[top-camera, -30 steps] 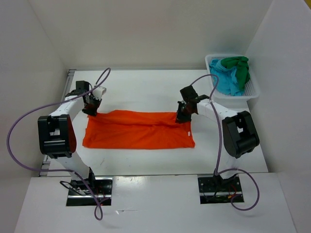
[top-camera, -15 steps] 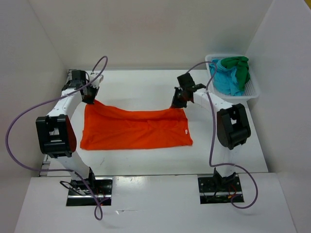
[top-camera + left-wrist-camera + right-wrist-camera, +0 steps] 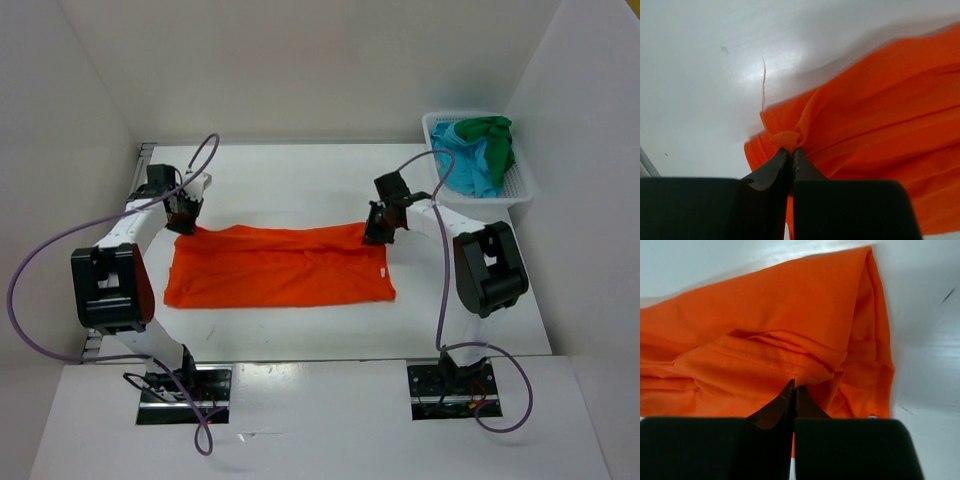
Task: Fold and stack the t-shirts
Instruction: Fold the other side of the tshirt into a rectangle
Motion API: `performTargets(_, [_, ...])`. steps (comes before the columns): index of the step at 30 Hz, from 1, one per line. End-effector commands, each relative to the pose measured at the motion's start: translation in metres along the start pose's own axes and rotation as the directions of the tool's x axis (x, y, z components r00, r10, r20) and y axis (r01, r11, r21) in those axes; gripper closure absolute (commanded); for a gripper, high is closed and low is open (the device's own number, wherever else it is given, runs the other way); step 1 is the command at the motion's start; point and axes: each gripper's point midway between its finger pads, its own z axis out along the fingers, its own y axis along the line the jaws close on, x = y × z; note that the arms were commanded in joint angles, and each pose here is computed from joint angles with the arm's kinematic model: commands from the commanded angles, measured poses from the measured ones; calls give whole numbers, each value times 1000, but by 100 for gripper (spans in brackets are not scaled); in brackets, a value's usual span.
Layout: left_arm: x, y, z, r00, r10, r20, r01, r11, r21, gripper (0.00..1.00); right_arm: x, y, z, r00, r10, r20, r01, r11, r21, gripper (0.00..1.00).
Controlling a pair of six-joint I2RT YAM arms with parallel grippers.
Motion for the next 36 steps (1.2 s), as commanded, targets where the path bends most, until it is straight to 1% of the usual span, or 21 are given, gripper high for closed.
performTargets(1, [8,-5,-21,1000,-1,27,0,1000,13,94,17,9,-13,1000,26,16,-25,998,-49,100])
performTargets(3, [29,-15,-21,1000,-10,-24,11,999,35,93,25,10,-17,999,34,17,-33,998,-58,100])
performTargets(7, [41,-22,-29,998,-15,-53,17,999,48,88,35,7,-16,999,37,3,-37,998,-53,100])
performTargets(8, [43,-23,-29,998,-16,-61,19,998,52,79,35,7,-16,999,37,3,-37,998,-53,100])
performTargets(10, [47,-24,-32,998,-17,-68,21,998,62,70,38,3,-10,999,30,-11,-30,999,-40,100])
performTargets(11, [52,-28,-33,996,-21,-85,28,996,81,59,40,6,-7,1000,23,-18,-23,999,-40,100])
performTargets(12, [56,-25,-35,995,-42,-93,50,995,86,53,40,6,-7,1000,23,-19,-23,999,-40,100])
performTargets(13, [61,-32,-37,993,-64,-101,77,988,136,49,41,4,-5,1000,15,-25,-15,999,-35,100])
performTargets(15, [52,-18,-49,991,-123,-58,131,978,160,43,38,7,-6,1000,13,-18,-14,999,-40,100])
performTargets(17, [45,-18,-57,985,-167,-34,170,961,219,40,40,9,-6,1000,5,-22,-6,999,-43,100])
performTargets(18, [41,-14,-55,986,-166,-32,169,961,219,38,40,9,-6,1000,-4,-21,3,999,-44,100])
performTargets(20, [45,-14,-46,982,-175,-67,186,954,233,35,40,9,-6,1000,-4,-21,3,999,-44,100])
performTargets(21, [55,-17,-33,974,-187,-125,214,943,254,35,40,9,-6,1000,-4,-21,3,999,-44,100])
performTargets(22, [59,-17,-30,966,-201,-164,238,937,255,34,40,9,-6,1000,-4,-21,3,999,-44,100])
performTargets(25, [73,-24,-15,945,-226,-237,292,908,301,34,40,9,-6,1000,-4,-21,3,999,-44,100])
performTargets(27, [67,-31,-16,948,-234,-218,299,890,344,36,39,7,-5,1000,-4,-15,3,999,-35,100])
performTargets(30, [64,-31,-16,948,-229,-220,293,896,332,43,39,7,-5,1000,-4,-15,3,999,-35,100])
performTargets(31, [66,-30,-15,949,-214,-231,281,907,314,50,39,7,-5,1000,-4,-15,3,999,-35,100])
performTargets(34, [77,-31,-15,935,-227,-272,309,899,310,65,36,10,-6,1000,-5,-6,4,999,-42,100])
performTargets(35, [77,-31,-15,935,-227,-272,309,899,310,81,33,13,-8,1000,-6,1,6,999,-48,100])
performTargets(36, [80,-27,-16,932,-234,-276,314,902,296,88,34,11,-5,1000,-5,-6,5,999,-42,100])
